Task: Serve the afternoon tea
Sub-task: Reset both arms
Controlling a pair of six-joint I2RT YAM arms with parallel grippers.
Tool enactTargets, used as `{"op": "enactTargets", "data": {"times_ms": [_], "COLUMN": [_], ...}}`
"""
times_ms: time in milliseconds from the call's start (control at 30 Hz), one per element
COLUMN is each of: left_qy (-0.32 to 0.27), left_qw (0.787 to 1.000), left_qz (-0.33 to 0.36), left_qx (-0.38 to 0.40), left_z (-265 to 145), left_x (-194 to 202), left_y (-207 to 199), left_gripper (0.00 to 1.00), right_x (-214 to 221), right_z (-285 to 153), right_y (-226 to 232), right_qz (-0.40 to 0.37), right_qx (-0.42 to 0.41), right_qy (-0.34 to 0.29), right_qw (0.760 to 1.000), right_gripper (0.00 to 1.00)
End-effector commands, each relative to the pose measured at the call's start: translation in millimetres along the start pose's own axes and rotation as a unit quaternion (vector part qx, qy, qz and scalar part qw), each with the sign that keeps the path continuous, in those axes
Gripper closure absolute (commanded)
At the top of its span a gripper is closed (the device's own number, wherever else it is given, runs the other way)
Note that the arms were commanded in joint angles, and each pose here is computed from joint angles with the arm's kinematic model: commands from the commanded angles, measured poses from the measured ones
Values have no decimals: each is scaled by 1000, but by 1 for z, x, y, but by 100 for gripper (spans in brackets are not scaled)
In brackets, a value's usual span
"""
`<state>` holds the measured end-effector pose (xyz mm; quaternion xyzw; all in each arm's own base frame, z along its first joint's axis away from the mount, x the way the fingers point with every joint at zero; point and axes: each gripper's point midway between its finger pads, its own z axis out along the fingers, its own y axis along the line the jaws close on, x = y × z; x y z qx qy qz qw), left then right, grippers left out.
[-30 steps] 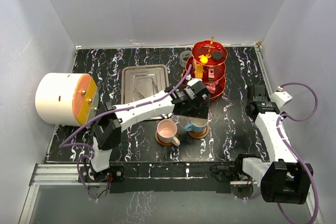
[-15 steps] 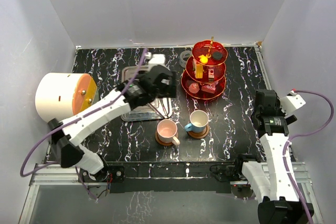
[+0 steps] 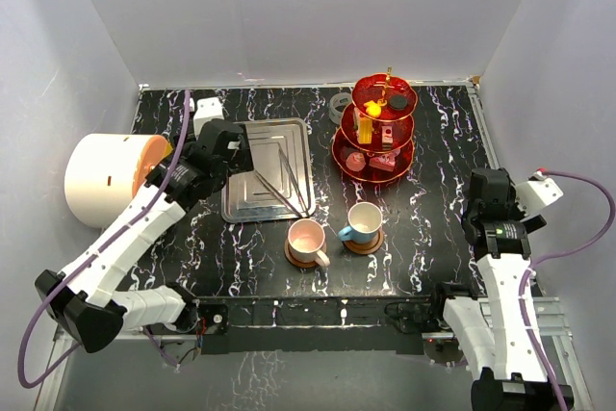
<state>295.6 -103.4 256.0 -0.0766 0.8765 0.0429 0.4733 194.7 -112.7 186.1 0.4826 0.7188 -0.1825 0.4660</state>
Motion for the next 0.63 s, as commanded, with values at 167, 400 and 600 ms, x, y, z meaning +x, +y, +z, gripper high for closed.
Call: {"op": "enactTargets", "data": {"times_ms": [167,400,600], "left_qy": [-38,-64,-63], "left_qw": [998,996,996], "left_qz": [-24,-43,-48], "left_qx": [-44,-39,-42], "left_z": [-14,-21,-21], "left_x": [-7,-18,-17], "left_y": [32,36,37], "left_gripper": [1,1,1], "right_x": [-41,-60,-71], "right_z": [-15,-24,-29], "right_y": [20,34,40], "right_qz": [38,50,56], "right_qx": [-29,-45,-53], "right_qy": [-38,-48,-53], "right_qw": [998,997,996], "right_gripper": [15,15,15]}}
